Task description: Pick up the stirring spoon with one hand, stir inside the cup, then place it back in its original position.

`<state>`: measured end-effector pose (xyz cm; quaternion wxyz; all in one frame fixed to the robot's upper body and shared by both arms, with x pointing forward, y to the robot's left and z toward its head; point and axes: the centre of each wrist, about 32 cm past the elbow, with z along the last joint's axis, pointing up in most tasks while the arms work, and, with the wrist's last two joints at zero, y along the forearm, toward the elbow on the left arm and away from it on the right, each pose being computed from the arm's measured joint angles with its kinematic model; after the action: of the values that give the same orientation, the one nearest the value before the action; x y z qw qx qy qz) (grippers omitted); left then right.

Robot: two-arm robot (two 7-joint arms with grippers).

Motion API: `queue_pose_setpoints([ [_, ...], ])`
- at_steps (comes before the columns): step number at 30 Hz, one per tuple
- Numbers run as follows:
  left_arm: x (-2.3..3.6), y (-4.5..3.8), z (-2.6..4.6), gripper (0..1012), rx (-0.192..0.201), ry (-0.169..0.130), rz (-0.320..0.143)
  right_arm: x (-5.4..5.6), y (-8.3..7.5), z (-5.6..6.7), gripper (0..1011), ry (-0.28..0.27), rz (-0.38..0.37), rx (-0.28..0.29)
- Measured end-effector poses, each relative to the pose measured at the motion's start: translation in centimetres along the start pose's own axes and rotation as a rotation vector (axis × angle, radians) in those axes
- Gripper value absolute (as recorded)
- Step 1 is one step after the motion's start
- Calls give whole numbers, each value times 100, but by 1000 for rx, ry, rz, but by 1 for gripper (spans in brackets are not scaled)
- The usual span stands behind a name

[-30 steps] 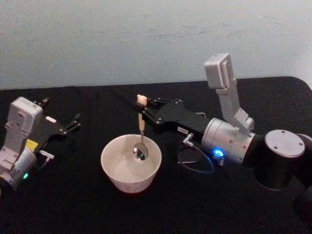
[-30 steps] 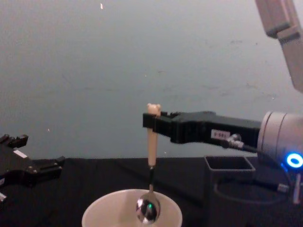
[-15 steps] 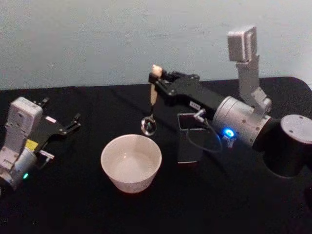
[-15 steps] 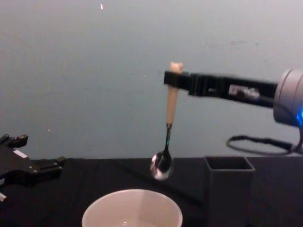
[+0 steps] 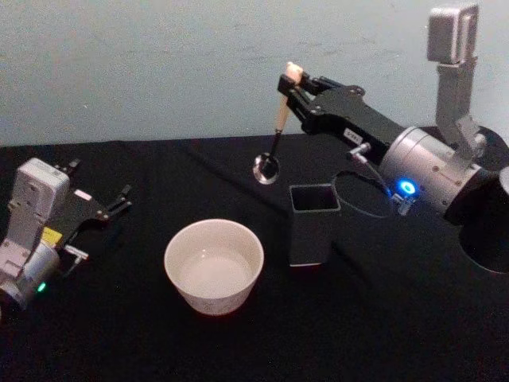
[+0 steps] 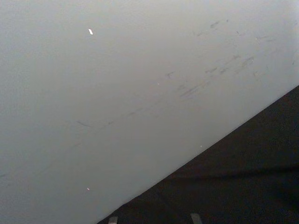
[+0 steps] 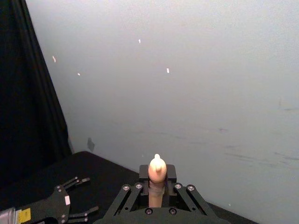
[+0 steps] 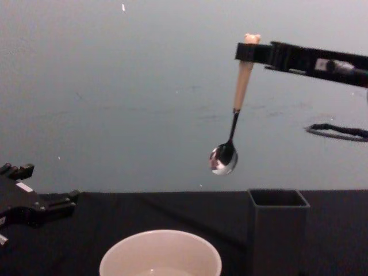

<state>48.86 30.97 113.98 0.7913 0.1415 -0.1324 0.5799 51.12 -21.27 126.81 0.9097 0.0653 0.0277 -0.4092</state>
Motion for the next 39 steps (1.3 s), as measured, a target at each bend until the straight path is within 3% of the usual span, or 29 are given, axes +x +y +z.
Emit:
queue_pose_setpoints([
  [21,0,0,0,1001,0,0,0,250,-426,3,212,-18,-49,3],
  [39,0,0,0,1001,0,0,0,273,-519,-162,212,-3,-68,-55],
])
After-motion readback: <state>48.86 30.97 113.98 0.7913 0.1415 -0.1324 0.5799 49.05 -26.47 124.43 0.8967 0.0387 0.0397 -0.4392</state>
